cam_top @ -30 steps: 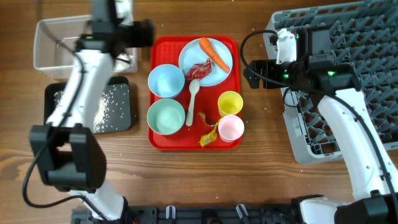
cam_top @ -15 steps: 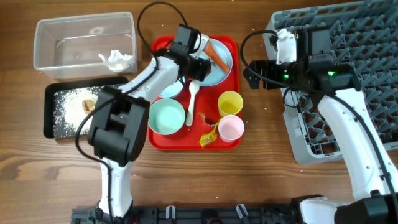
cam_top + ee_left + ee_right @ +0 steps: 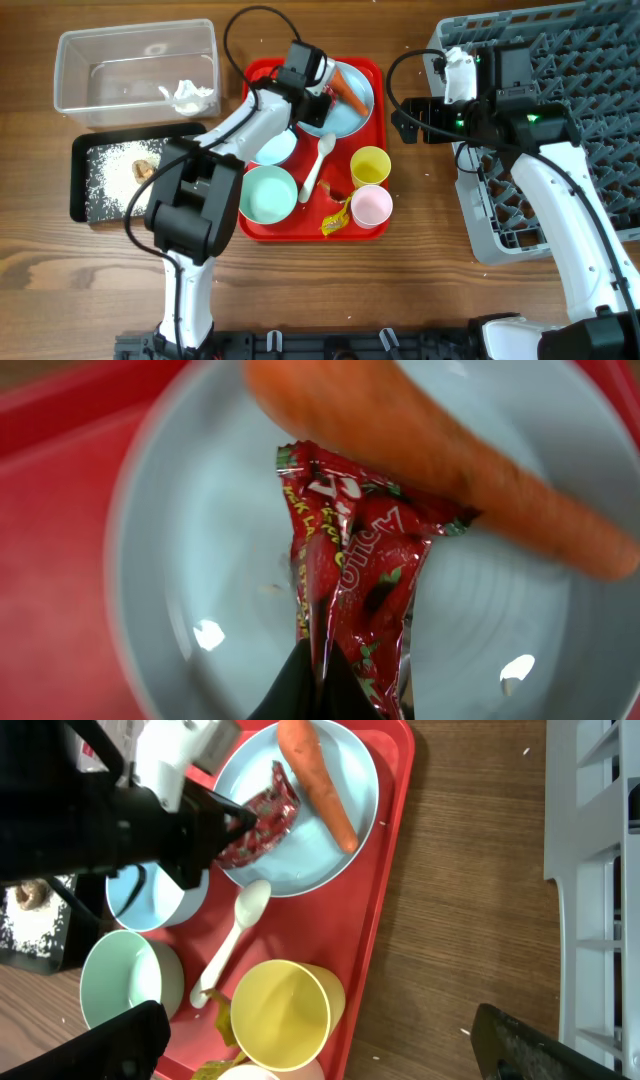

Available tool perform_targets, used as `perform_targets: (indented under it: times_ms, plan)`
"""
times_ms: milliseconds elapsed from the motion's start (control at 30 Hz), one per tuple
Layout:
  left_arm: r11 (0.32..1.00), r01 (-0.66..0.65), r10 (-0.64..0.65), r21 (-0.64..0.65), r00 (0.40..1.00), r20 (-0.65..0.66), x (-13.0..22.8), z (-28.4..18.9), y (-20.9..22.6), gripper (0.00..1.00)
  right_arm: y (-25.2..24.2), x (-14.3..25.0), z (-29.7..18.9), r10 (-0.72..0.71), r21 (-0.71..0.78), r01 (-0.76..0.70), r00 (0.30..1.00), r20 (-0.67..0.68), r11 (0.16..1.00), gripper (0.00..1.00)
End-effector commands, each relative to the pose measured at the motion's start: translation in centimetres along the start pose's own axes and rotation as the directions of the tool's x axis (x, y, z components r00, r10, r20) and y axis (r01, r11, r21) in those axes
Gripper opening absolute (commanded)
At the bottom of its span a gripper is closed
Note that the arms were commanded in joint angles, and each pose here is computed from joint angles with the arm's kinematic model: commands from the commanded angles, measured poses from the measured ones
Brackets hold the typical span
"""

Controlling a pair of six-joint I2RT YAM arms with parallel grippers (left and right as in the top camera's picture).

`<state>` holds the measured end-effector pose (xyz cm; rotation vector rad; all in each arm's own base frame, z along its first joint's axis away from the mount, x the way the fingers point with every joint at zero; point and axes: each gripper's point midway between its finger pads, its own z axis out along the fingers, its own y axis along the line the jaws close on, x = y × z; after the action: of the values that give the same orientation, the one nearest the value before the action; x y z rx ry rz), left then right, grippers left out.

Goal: Sort waste into correct bins and load items into the dishwasher rack
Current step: 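Grasp the red wrapper from the plate and drop it in the bin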

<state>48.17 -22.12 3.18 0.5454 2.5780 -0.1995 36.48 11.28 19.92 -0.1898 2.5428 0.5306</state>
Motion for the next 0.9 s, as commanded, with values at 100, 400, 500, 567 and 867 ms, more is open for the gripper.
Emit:
perform_targets:
  times_ms: [100,400,500,567,867]
  plan:
    - [0.924,0.353,-0.294,-0.147,0.901,0.318,-7.0,-13.9,15.1,0.04,0.1,-0.5,0.0,-0.003,0.007,0.002,1.000,0.005,1.000,1.00]
    - [0.730,0.634,-0.586,-0.256,0.773,0.244,3.1,-12.6,30.2,1.00,0.1,-0.7,0.0,-0.005,0.006,0.005,1.000,0.014,1.000,1.00]
    - [0.743,0.623,-0.571,-0.243,0.780,0.256,2.3,-14.0,29.5,1.00,0.1,-0.5,0.0,-0.003,0.007,0.003,1.000,0.008,1.000,1.00]
    - [0.776,0.597,-0.551,-0.200,0.798,0.244,1.4,-15.1,27.7,1.00,0.1,-0.5,0.0,-0.002,0.007,0.002,1.000,0.005,1.000,1.00]
    - [0.972,0.212,-0.154,0.100,0.900,-0.407,8.4,-16.8,1.6,0.91,0.0,-0.3,0.0,0.005,0.008,-0.005,1.000,-0.004,1.000,0.99]
